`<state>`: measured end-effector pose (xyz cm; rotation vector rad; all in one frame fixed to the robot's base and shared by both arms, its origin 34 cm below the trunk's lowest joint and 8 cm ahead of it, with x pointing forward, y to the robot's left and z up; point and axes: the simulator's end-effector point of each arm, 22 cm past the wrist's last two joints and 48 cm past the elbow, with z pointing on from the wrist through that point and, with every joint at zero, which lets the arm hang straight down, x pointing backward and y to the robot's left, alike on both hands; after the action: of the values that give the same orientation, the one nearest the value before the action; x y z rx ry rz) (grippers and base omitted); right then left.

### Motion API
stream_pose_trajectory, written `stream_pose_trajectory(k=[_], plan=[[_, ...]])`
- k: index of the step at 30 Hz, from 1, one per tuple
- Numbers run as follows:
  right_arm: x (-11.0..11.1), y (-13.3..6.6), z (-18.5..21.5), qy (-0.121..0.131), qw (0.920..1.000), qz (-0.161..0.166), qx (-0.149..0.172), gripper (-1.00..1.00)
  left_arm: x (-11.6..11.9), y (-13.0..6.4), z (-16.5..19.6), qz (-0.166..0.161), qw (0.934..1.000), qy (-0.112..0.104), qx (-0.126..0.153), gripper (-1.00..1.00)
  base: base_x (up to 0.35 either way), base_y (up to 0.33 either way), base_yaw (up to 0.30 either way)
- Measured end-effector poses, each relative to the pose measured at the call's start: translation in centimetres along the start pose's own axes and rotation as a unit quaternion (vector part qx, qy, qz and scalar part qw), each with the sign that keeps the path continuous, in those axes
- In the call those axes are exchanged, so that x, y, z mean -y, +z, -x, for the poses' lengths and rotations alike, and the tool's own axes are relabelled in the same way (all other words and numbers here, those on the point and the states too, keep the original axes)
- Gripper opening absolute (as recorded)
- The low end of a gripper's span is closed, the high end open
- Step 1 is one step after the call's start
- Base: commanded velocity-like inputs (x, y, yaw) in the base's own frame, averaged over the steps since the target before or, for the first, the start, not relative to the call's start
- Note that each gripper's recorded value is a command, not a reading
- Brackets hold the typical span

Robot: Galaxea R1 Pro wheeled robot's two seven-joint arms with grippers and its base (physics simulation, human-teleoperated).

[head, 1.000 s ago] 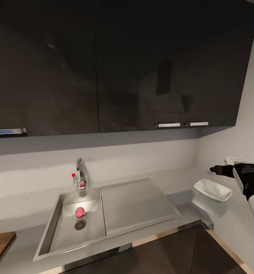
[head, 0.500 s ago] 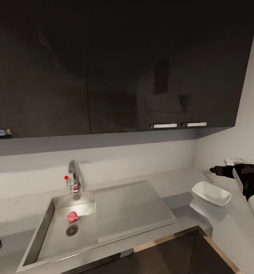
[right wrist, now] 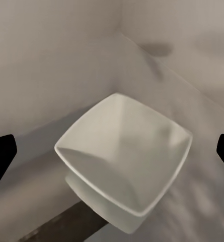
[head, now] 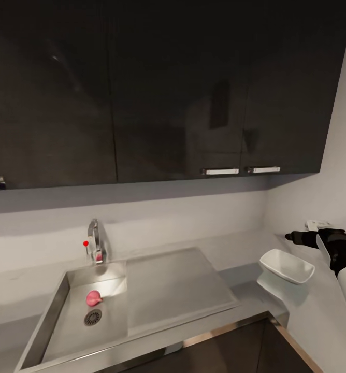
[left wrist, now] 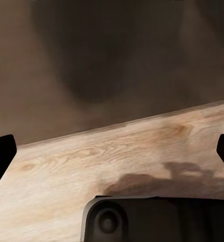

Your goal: In the kitchen, take the Vidalia onion out of the sink, dice it on the chopping board with the paring knife, put the diced onion into the bowl on the countertop, then place both the paring knife and the chopping board into the sink.

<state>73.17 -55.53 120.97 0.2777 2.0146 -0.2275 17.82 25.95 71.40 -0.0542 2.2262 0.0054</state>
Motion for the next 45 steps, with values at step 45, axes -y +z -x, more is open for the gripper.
stream_pose_trajectory(k=[45], plan=[[2.5,1.4,-3.9,0.008,0.9997,-0.013,-0.018,1.0,0.0,0.0,0.0,0.0,1.0,0.0,0.0,1.0,0.131,-0.075,0.0]])
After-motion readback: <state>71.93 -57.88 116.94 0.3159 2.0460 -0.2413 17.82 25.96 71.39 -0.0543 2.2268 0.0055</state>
